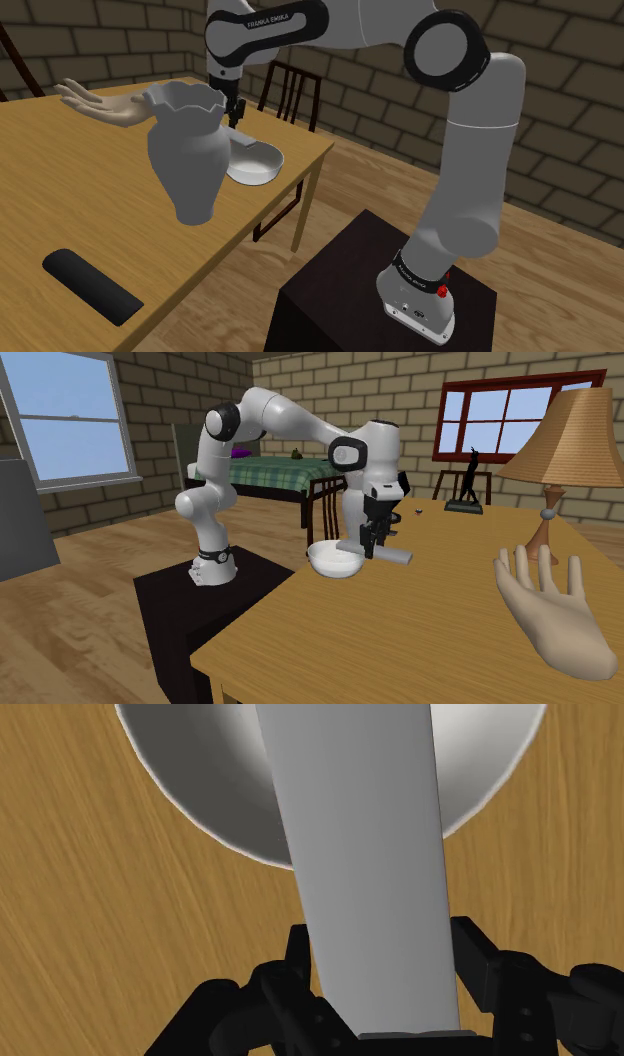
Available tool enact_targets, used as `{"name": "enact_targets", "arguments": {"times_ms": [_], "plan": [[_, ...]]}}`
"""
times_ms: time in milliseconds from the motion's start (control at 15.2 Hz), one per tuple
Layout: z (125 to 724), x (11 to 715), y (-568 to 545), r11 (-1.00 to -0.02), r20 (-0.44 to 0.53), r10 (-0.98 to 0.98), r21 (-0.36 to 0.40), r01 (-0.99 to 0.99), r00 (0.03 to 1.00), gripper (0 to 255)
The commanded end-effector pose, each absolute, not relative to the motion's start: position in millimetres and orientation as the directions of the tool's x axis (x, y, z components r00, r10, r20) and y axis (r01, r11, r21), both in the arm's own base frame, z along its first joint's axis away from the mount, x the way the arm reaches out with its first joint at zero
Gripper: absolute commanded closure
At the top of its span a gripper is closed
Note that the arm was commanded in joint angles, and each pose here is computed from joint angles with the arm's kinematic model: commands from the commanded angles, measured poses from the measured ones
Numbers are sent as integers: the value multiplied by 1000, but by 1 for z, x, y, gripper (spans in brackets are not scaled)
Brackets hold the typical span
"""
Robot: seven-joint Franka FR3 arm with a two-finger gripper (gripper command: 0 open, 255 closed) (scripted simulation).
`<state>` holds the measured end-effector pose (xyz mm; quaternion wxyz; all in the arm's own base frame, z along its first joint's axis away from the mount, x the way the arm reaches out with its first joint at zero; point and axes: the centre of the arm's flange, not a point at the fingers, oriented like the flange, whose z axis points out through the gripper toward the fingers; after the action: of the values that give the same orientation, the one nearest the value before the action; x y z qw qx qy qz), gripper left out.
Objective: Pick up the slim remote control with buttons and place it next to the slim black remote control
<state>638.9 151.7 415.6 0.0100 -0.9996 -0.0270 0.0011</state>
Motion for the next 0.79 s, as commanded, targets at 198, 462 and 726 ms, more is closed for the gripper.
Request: {"name": "enact_targets", "arguments": {"times_ms": [198,462,726], "plan": [[416,624,218,-998,-1,53,-20,53,999,255],[416,612,269,-998,-1,53,-20,53,999,255],[416,600,321,-998,-1,53,-20,53,999,255]]}}
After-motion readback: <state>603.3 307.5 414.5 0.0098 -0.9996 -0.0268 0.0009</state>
